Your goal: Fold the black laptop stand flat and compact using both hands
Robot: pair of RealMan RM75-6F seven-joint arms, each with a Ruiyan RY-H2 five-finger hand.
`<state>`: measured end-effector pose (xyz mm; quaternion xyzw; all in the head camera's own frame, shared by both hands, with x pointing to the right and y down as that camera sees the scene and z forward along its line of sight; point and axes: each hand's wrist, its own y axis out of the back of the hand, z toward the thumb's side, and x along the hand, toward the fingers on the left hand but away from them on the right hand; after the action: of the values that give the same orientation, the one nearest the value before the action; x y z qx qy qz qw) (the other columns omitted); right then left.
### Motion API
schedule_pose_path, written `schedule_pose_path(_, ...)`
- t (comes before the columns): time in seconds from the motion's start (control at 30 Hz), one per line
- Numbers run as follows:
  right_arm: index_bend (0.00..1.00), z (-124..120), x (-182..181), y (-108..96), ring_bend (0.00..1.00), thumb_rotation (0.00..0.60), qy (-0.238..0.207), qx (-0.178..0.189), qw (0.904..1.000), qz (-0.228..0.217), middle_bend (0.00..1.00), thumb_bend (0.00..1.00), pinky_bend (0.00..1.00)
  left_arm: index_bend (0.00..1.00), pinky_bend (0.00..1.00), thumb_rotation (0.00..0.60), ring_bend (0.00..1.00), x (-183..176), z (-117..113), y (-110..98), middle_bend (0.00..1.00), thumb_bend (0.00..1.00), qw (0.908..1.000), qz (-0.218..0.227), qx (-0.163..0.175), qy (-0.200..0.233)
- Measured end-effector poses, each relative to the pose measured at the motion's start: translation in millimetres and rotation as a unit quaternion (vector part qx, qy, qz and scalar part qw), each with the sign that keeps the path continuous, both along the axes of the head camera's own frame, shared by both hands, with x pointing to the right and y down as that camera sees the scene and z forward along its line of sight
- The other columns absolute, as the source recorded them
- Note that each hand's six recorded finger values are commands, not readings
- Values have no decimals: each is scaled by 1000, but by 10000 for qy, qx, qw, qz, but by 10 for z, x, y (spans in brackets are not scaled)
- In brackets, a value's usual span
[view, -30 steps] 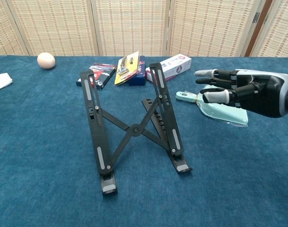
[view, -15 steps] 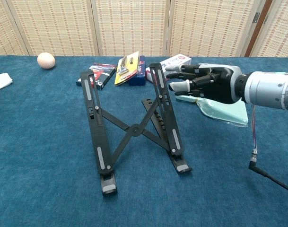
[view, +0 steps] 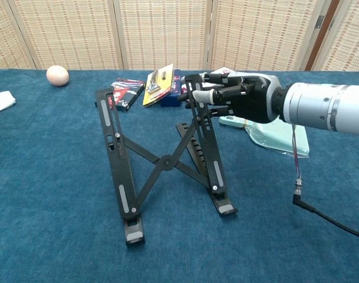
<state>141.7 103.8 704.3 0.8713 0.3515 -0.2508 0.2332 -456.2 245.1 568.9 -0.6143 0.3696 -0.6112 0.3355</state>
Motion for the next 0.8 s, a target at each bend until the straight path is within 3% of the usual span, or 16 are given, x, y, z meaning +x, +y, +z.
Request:
schedule_pose_path(0.17, 212, -145, 9, 90, 283, 600, -227, 39, 9997, -117, 384, 294, 378, 121, 33, 600, 110, 12, -12, -7, 137, 174, 10000, 17, 23, 15)
schedule_pose_path(0.43, 211, -572, 105, 374, 284, 600, -584, 318, 9952, -718, 374, 293, 388, 121, 33, 600, 110, 40, -2, -12, 137, 173, 10000, 53, 20, 37)
schedule_pose_path(0.6, 211, -797, 254, 582, 287, 600, -611, 581, 9908, -1055, 353, 293, 379, 122, 33, 600, 110, 58, 23, -12, 137, 174, 9999, 91, -16, 44)
schedule_pose_path(0.8, 211, -934, 391, 778, 278, 600, -537, 737, 9891, -1158, 345, 293, 366, 121, 33, 600, 110, 97, 51, -39, 137, 174, 9998, 157, -29, 88)
